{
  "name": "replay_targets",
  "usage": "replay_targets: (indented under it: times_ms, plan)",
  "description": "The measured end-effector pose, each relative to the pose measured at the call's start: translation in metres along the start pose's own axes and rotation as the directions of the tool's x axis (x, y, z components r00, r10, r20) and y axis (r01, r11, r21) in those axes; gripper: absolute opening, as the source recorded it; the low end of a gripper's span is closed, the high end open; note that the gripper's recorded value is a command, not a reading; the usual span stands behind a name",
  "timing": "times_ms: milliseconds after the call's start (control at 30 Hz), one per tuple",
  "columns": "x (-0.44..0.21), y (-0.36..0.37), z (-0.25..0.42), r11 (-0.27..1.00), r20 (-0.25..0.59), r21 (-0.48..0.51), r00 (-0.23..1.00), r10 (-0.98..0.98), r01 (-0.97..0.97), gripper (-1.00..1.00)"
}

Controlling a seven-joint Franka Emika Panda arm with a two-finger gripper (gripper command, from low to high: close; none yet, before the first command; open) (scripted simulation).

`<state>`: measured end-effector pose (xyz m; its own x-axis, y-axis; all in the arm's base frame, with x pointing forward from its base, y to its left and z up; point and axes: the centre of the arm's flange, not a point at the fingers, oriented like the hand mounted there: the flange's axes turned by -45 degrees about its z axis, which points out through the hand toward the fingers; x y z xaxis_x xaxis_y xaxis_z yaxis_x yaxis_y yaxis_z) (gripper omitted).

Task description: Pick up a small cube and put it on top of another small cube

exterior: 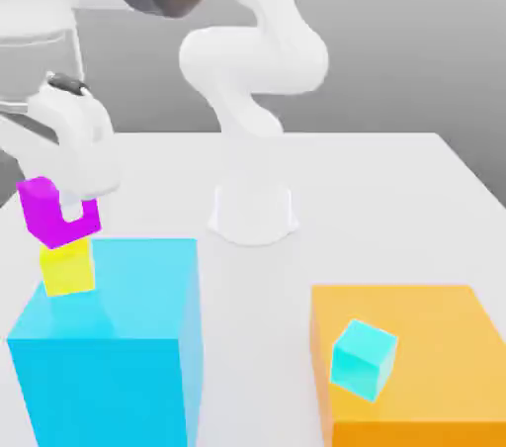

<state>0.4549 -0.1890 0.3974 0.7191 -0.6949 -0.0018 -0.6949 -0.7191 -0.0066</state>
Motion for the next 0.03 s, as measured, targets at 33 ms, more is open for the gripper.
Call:
replay_targets:
  times_ms: [33]
  plan:
    - [0.0, 0.0, 0.0, 1.0, 0.0, 0.0, 1.0, 0.0, 0.0, 1.0]
